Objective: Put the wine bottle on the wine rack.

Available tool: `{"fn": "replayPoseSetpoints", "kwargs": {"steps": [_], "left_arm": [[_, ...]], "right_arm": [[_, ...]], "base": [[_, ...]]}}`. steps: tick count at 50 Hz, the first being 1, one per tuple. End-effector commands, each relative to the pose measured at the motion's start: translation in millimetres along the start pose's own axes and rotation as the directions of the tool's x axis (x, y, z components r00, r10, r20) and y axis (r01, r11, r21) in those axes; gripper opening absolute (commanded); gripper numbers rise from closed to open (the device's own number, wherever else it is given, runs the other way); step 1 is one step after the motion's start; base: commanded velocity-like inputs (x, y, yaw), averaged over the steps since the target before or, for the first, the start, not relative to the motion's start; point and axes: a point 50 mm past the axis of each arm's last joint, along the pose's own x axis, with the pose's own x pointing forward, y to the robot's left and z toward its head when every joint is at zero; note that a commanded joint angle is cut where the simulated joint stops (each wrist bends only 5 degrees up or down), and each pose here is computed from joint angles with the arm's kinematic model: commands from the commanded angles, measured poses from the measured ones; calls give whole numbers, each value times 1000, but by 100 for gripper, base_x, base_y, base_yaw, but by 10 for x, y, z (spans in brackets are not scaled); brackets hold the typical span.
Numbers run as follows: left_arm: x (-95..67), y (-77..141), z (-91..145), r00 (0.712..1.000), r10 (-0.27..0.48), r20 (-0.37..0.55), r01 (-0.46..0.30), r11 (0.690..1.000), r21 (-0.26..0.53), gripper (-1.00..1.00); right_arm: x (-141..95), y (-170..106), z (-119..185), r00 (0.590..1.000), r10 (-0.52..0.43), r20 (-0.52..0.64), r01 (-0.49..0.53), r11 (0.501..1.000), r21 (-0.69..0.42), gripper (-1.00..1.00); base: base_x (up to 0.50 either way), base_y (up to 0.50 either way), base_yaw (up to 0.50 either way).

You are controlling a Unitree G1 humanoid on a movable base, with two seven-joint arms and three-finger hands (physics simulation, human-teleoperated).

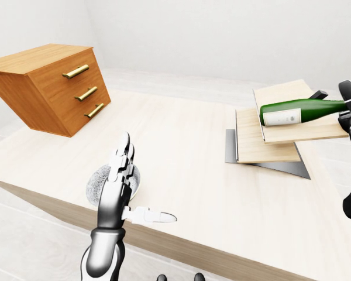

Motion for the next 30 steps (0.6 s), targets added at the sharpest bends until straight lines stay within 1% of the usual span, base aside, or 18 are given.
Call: {"fn": "replayPoseSetpoints", "kwargs": {"steps": [1,14,15,16,18,20,22,23,30], "left_arm": [[11,-1,-27,1000,-4,-9,4,1000,-3,100],[32,-10,-10,1000,-9,4,9,1000,-2,100],[34,-11,-13,1000,-10,3,10,1000,-1,100],[34,-10,-12,1000,-10,4,10,1000,-2,100],[34,-9,-6,1000,-10,6,10,1000,-2,100],[35,-7,-5,1000,-10,6,10,1000,-1,100],[34,-5,-5,1000,-10,6,10,1000,-1,100],[35,-5,-8,1000,-11,5,11,1000,-2,100],[38,-7,-1,1000,-12,9,12,1000,-2,100]], "right_arm": [[-52,-521,-422,981,-163,-108,149,981,-126,100],[-61,-572,-437,977,-186,-104,167,971,-172,100],[-65,-585,-457,975,-198,-104,175,964,-198,100],[-65,-594,-450,974,-203,-103,179,963,-202,100],[-65,-599,-446,975,-197,-104,176,967,-186,100],[-72,-627,-466,971,-215,-102,188,956,-225,100],[-75,-647,-468,971,-213,-106,187,959,-213,100],[-80,-666,-484,970,-219,-107,190,955,-228,100],[-93,-733,-502,968,-226,-113,194,952,-237,100]], "base": [[0,0,0],[0,0,0],[0,0,0],[0,0,0],[0,0,0],[0,0,0],[0,0,0],[0,0,0],[0,0,0]]}}
